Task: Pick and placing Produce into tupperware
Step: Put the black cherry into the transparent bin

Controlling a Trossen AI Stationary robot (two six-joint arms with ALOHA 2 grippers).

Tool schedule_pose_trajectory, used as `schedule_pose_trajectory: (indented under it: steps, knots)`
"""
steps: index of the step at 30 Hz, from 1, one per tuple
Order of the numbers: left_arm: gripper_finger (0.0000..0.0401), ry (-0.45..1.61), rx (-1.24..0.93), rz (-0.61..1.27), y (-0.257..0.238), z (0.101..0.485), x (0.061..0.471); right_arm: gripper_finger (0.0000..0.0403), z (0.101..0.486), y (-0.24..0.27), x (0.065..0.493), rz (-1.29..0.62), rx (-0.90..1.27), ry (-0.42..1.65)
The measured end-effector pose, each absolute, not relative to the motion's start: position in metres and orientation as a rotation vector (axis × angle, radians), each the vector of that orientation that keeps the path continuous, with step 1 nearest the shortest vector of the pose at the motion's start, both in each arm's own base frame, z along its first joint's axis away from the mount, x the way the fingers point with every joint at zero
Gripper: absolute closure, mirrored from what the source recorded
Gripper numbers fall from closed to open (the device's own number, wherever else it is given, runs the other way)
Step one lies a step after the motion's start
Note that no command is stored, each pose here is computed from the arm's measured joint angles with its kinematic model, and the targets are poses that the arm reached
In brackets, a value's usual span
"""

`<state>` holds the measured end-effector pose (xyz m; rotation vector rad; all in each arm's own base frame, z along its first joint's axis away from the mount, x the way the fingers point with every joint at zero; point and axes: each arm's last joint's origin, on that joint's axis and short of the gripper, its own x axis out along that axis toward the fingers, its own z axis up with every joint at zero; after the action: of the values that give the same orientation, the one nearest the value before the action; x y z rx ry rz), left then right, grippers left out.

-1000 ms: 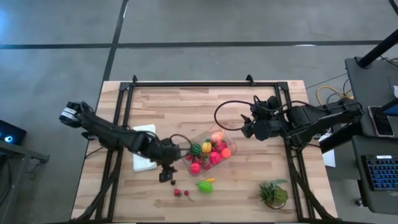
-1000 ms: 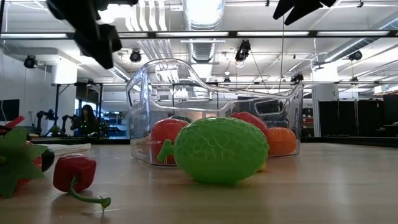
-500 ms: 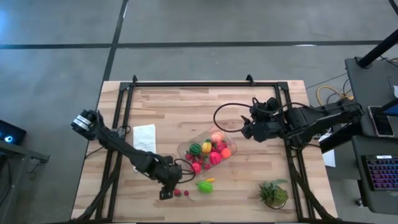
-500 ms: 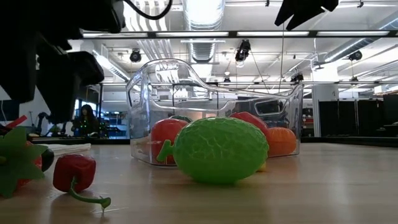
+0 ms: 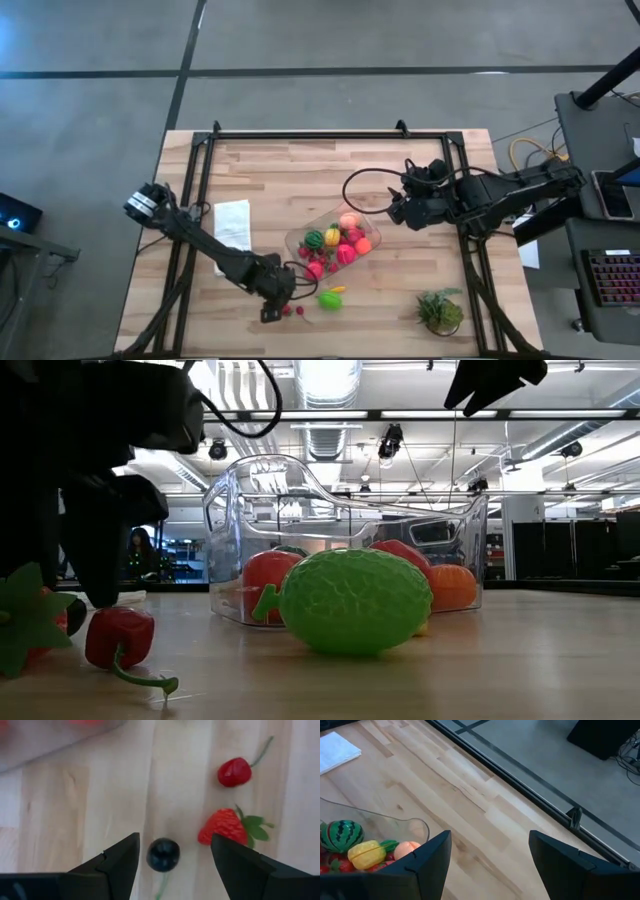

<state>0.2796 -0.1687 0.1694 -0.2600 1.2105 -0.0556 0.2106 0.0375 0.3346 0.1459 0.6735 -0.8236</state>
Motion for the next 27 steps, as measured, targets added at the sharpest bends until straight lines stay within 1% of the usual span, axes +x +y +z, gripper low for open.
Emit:
schedule_pose_trajectory:
  steps: [6, 17, 27]
  knots:
    - [0.0177, 1.223, -0.237, -0.025, -0.168, 0.161, 0.28, 0.0145, 0.335, 0.037, 0.211, -0.824, 0.147, 0.672]
    - [0.0254, 1.236, -0.239, -0.037, -0.169, 0.16, 0.28, 0.0145, 0.335, 0.038, 0.211, -0.823, 0.148, 0.671]
    - [0.0306, 1.241, -0.238, -0.035, -0.168, 0.158, 0.279, 0.0145, 0.335, 0.038, 0.211, -0.823, 0.149, 0.67]
